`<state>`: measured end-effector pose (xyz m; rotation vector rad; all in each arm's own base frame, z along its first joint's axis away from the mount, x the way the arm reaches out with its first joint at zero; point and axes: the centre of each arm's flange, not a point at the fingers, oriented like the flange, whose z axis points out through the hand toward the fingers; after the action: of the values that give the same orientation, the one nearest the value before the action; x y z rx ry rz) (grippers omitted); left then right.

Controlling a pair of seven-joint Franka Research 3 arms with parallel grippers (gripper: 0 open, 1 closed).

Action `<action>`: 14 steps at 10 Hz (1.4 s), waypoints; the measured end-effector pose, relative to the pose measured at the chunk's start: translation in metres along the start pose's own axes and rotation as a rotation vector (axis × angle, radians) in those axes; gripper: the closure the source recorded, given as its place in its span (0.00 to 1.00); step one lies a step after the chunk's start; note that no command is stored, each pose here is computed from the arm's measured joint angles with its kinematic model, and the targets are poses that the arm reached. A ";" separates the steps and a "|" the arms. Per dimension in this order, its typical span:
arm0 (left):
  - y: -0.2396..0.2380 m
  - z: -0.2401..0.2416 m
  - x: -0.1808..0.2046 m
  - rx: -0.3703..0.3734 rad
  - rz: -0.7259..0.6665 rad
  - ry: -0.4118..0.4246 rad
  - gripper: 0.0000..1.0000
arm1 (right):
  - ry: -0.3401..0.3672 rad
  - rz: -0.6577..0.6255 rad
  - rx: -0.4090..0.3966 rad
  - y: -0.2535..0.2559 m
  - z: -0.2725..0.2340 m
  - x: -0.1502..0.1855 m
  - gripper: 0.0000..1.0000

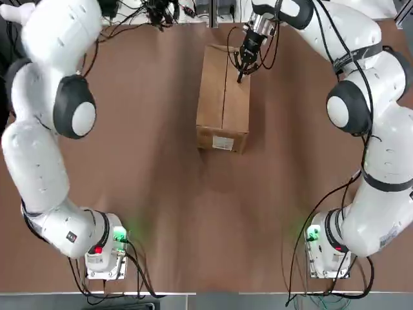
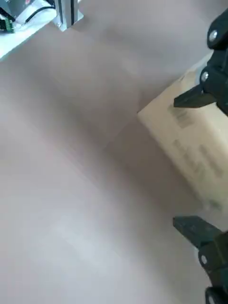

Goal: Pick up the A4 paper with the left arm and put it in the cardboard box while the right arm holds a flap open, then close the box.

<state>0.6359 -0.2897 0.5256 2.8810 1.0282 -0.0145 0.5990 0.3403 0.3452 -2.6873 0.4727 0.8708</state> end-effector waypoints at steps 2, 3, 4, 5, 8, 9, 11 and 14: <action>-0.045 -0.025 0.063 -0.002 0.221 0.011 0.00 | -0.002 0.039 -0.020 -0.005 -0.027 -0.015 0.99; -0.067 -0.033 0.089 0.000 0.299 0.013 0.00 | 0.003 0.054 -0.021 -0.011 -0.041 -0.026 0.97; -0.084 -0.038 0.106 0.009 0.352 0.005 0.00 | 0.006 0.057 -0.026 -0.015 -0.055 -0.037 0.93; -0.093 -0.040 0.114 0.014 0.393 0.000 0.00 | 0.019 0.057 -0.026 -0.012 -0.074 -0.045 0.89; -0.110 -0.072 0.118 0.057 0.546 0.083 0.00 | 0.125 0.096 -0.020 0.038 -0.153 -0.048 0.68; -0.120 -0.090 0.116 0.054 0.627 0.094 0.00 | 0.165 0.106 -0.015 0.059 -0.177 -0.045 0.64; -0.152 -0.105 0.108 0.055 0.699 0.079 0.00 | 0.278 0.082 -0.074 0.107 -0.219 -0.034 0.46; -0.175 -0.108 0.078 0.041 0.719 0.090 0.00 | 0.401 -0.032 -0.174 0.173 -0.277 -0.036 0.31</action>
<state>0.5837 -0.0973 0.6174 3.1250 -0.0472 0.1407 0.6471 0.0928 0.5553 -3.0312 0.4524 0.3730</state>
